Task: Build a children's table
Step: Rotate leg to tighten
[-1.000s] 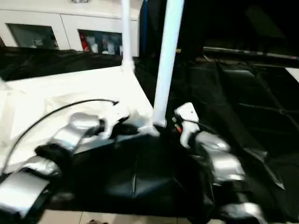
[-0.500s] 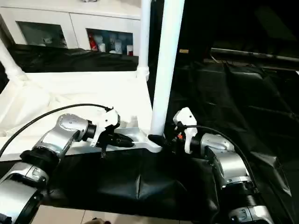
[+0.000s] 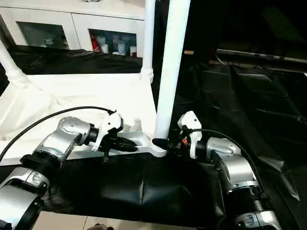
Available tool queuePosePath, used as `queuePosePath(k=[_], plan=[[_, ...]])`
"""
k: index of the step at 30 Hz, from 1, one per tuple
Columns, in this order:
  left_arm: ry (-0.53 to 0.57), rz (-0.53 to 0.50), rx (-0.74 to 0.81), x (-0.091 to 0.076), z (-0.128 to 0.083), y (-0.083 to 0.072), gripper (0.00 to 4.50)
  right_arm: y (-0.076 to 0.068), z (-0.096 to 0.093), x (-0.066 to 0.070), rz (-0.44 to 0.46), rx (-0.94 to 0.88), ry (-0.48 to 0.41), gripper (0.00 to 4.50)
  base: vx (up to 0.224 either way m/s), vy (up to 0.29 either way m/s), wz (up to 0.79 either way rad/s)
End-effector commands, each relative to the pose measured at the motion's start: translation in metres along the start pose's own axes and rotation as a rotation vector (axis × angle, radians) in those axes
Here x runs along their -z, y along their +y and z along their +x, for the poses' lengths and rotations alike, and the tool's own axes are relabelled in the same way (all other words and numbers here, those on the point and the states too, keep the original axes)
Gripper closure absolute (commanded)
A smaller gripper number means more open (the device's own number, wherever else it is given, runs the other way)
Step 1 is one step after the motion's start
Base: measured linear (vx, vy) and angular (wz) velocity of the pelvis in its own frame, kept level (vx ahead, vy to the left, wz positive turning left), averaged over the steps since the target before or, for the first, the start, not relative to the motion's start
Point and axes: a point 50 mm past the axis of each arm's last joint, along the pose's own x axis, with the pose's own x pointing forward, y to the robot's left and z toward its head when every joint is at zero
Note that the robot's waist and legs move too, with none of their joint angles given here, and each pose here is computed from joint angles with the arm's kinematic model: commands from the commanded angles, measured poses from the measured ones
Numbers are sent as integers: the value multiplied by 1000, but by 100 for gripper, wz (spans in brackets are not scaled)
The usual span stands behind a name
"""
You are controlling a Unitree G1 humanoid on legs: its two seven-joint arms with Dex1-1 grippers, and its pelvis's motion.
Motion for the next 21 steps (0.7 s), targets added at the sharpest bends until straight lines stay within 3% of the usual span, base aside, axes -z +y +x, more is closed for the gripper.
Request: queuePosePath(k=[1, 6, 12, 21], plan=[[-31, 11, -63, -10, 8, 5, 450, -9, 2, 2, 42, 123, -9, 249, 0, 0, 0], [-19, -11, -225, -23, 34, 13, 450, 5, 27, 18, 142, 312, -18, 251, 0, 0, 0], [-13, -21, -351, -36, 54, 17, 450, 13, 53, 17, 213, 524, -31, 252, 0, 0, 0], [-19, 15, -341, -38, 57, 16, 450, 14, 56, 12, 237, 585, -81, 252, 0, 0, 0]])
